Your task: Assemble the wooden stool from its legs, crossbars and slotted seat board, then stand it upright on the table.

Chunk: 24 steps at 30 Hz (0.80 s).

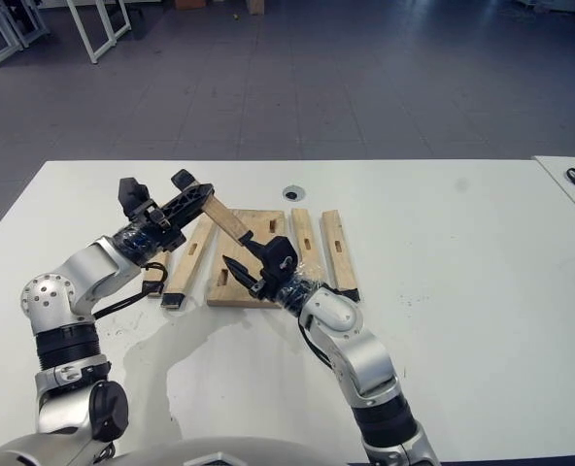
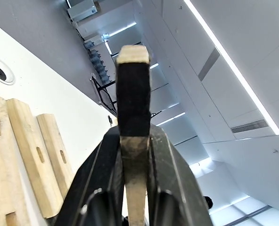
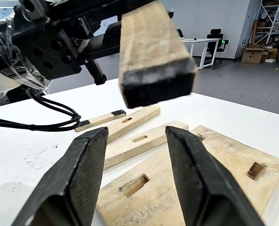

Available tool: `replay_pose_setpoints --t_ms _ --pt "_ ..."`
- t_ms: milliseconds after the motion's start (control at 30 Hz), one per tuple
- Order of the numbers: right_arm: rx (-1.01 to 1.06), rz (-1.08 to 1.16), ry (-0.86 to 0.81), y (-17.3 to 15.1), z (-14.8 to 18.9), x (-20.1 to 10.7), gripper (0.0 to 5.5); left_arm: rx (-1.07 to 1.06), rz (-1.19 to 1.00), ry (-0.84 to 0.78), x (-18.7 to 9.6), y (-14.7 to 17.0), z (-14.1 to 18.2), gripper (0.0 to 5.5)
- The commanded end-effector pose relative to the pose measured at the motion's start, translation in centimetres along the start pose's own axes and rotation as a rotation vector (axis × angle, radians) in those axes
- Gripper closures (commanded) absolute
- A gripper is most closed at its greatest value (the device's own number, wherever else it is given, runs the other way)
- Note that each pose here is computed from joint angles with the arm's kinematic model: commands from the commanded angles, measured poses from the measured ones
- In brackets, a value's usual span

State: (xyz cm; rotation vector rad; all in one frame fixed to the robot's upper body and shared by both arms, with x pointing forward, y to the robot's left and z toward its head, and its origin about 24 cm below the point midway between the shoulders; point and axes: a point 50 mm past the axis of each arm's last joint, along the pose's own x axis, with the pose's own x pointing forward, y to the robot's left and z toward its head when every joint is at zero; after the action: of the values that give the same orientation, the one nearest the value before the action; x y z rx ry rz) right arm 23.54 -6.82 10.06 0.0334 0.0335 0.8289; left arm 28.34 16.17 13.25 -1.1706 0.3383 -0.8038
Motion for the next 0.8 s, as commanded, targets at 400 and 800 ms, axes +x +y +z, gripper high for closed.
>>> replay_pose_setpoints --t_ms 400,800 --pt "0.028 -0.342 0.163 -1.4 -3.8 -4.4 3.28 0.847 0.707 -0.432 -2.2 5.0 5.6 5.09" --pt "0.018 -0.375 0.179 -1.6 -3.9 -4.8 3.28 1.017 0.852 -0.356 -1.4 8.4 5.3 5.09"
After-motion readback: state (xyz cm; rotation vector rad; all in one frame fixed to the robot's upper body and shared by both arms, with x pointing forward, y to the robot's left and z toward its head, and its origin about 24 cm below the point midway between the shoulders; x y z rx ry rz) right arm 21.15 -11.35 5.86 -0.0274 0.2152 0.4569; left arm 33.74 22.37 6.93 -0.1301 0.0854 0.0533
